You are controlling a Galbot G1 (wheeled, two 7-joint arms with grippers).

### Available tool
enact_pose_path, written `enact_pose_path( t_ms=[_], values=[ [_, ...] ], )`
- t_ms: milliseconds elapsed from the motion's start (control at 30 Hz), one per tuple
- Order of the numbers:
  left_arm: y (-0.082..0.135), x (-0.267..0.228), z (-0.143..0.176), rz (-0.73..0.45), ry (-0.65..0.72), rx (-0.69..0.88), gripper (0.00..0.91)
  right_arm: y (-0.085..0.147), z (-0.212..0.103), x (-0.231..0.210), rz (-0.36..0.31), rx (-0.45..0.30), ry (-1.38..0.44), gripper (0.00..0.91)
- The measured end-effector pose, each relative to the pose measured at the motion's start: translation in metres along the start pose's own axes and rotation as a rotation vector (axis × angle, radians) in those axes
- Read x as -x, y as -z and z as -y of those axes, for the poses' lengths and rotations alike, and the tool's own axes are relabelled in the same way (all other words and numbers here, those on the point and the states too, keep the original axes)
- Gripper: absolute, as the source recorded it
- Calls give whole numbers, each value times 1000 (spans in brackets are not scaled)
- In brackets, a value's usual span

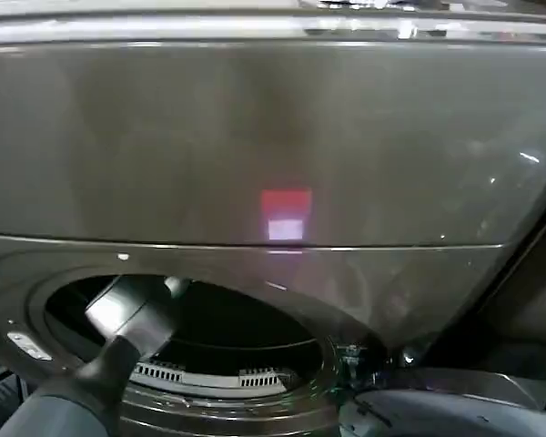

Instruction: Grasp the clothes from the dryer.

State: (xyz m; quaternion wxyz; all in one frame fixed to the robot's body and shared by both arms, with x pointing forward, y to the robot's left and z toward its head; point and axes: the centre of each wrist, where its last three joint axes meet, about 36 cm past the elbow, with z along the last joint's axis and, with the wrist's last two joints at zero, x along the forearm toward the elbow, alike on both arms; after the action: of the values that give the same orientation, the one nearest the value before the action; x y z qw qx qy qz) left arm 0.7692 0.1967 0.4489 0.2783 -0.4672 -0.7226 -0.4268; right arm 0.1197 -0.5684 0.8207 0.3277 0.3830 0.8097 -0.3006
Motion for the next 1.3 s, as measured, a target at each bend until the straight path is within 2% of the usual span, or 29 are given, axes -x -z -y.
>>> enact_pose_path(
  t_ms=[433, 667, 833, 1100, 1300],
  values=[
    [-10, 3, 15, 316, 363, -294, 0, 1, 0, -2, 2, 7, -1, 907],
    [-8, 13, 35, 469, 580, -442, 0, 0, -1, -2, 2, 11, -1, 907],
    [1, 17, 44, 564, 717, -543, 0, -2, 0, -2, -11, 9, -12, 907],
    [12, 20, 52, 650, 924, -696, 0, -3, 3, -1, -19, -2, -25, 907],
    [21, 23, 57, 692, 1058, -753, 0, -2, 5, 0, -15, -6, -30, 907]
  ],
)
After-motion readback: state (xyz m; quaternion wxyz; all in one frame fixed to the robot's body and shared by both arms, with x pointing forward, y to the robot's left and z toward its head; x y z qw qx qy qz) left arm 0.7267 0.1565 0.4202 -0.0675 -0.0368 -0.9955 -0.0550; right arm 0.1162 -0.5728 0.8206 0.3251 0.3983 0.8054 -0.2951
